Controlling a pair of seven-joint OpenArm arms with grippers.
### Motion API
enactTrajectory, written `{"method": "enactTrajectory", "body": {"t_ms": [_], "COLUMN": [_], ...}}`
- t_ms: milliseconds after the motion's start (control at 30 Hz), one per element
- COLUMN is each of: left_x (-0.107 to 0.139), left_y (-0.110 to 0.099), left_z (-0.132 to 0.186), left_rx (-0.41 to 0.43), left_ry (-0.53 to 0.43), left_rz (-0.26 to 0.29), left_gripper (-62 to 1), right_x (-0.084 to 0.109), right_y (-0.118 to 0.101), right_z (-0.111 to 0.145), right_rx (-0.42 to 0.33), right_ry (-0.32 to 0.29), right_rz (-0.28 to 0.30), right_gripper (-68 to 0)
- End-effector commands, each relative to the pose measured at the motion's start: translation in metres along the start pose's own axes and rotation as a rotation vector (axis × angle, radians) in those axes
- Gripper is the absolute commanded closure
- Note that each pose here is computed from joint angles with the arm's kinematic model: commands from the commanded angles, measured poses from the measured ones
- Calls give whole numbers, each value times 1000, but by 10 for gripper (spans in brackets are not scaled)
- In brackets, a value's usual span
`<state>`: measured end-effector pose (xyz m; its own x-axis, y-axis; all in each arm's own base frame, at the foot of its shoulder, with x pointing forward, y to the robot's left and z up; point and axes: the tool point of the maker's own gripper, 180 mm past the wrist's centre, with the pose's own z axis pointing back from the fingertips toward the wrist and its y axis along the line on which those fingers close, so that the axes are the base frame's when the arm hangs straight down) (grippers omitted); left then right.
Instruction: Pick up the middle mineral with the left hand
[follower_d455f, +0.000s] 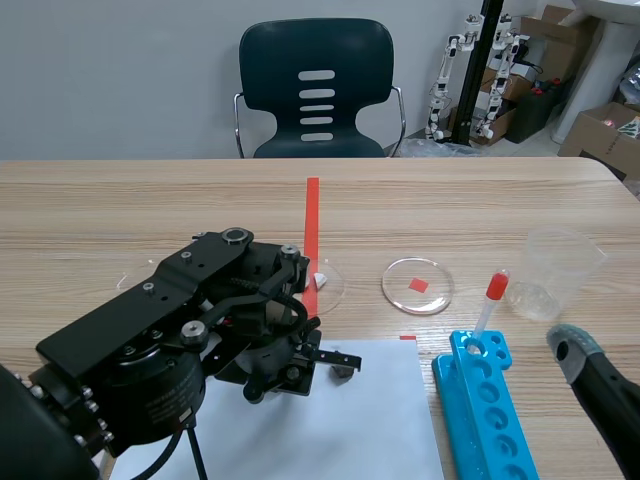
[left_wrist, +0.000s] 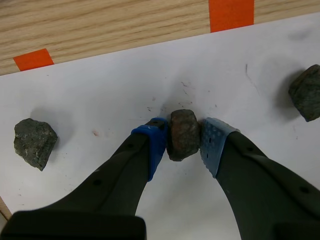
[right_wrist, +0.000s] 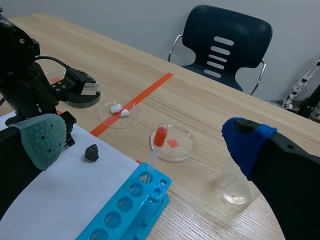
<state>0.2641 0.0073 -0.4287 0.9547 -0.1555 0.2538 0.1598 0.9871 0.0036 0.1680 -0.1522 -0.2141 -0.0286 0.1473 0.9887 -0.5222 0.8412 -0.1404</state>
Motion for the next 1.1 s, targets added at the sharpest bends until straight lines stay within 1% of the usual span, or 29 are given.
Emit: {"method": "enactTrajectory", "body": {"t_ms": [0, 133, 233, 300, 400, 500, 633, 700, 767, 833, 900, 1000, 1067], "left_x": [5, 12, 24, 35, 53, 60, 70, 72, 71, 67, 61, 51, 44], "left_y": [-1, -2, -4, -4, -2, 4, 17, 26, 31, 31, 23, 14, 9], "left_z": [2, 5, 13, 21, 39, 55, 84, 102, 116, 129, 143, 160, 169], "left_rx": [-3, -9, -20, -30, -43, -48, -41, -32, -28, -46, -108, -209, -280], "left_ry": [-16, -52, -117, -195, -341, -444, -628, -739, -822, -897, -979, -1068, -1116], "left_rz": [-1, -1, -3, -3, -5, -12, -35, -61, -88, -138, -216, -311, -362], "left_gripper": [-145, -145, -145, -145, -145, -145, -145, -145, -145, -145, -145, -145, -145], "right_x": [8, 8, 8, 8, 8, 8, 8, 8, 8, 8, 8, 8, 8], "right_y": [0, 0, 0, 0, 0, 0, 0, 0, 0, 0, 0, 0, 0], "right_z": [-2, -2, -2, -2, -2, -2, -2, -2, -2, -2, -2, -2, -2], "right_rx": [9, 9, 9, 9, 9, 9, 9, 9, 9, 9, 9, 9, 9], "right_ry": [-27, -27, -27, -27, -27, -27, -27, -27, -27, -27, -27, -27, -27], "right_rz": [6, 6, 6, 6, 6, 6, 6, 6, 6, 6, 6, 6, 6], "right_gripper": [-679, -679, -679, -679, -679, -679, -679, -679, -679, -679, -679, -679, -679]}}
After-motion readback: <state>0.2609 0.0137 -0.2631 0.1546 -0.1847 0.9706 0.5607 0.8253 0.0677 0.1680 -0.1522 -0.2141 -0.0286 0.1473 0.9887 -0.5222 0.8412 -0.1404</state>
